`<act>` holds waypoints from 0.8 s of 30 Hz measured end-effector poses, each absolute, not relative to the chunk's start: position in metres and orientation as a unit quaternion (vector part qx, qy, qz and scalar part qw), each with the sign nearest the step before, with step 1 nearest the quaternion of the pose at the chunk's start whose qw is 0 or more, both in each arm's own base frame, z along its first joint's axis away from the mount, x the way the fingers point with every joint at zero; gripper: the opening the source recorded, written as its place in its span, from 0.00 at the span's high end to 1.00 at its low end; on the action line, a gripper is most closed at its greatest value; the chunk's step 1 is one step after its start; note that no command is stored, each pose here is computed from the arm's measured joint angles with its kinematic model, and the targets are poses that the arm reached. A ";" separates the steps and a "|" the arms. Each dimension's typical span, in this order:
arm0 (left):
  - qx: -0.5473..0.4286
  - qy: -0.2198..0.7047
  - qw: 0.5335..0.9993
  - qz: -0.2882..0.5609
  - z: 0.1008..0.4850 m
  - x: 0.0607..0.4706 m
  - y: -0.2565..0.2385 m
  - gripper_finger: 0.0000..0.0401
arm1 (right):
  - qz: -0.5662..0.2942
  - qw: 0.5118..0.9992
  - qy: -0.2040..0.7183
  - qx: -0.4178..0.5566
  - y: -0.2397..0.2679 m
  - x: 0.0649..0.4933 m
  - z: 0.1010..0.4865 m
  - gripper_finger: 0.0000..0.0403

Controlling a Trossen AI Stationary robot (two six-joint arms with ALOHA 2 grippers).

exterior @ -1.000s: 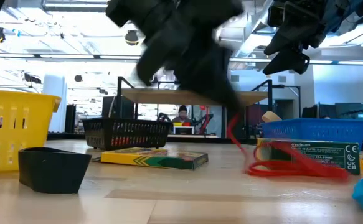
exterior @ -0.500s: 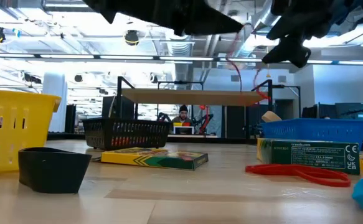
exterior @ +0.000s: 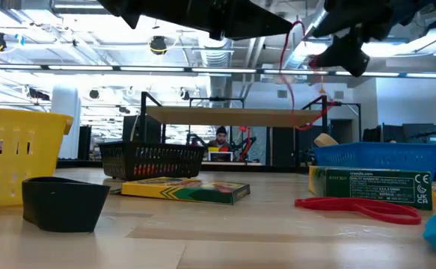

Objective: Pick & Place Office Desk Supplies
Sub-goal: Put the red rubber band into the blue bin

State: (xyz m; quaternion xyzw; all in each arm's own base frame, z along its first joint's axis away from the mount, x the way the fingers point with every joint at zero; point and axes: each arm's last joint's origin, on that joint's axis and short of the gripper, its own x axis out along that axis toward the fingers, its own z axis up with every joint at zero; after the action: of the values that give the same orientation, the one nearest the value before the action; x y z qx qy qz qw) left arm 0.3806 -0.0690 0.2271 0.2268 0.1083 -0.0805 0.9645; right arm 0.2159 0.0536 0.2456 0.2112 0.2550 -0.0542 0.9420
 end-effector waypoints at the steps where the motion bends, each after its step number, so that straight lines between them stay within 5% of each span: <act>1: 0.227 0.108 0.964 -0.083 0.227 0.380 -0.071 1.00 | -0.053 0.943 0.249 0.213 0.054 0.216 0.247 0.38; 13: 0.238 0.063 0.965 -0.093 0.235 0.382 -0.073 1.00 | -0.039 0.949 0.247 0.191 0.061 0.234 0.234 0.38; 19: 0.236 0.034 0.962 -0.134 0.248 0.384 -0.057 1.00 | 0.051 0.965 0.183 0.180 0.069 0.248 0.243 0.38; 24: 0.231 0.076 0.960 -0.136 0.243 0.382 -0.052 1.00 | 0.053 0.967 0.183 0.170 0.068 0.246 0.245 0.38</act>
State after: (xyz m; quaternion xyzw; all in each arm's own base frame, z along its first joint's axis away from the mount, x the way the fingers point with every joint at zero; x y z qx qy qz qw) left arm 0.3816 -0.0520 0.2431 0.2313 0.0762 -0.1364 0.9603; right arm 0.2456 0.0680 0.2452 0.1704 0.1831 0.0534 0.9667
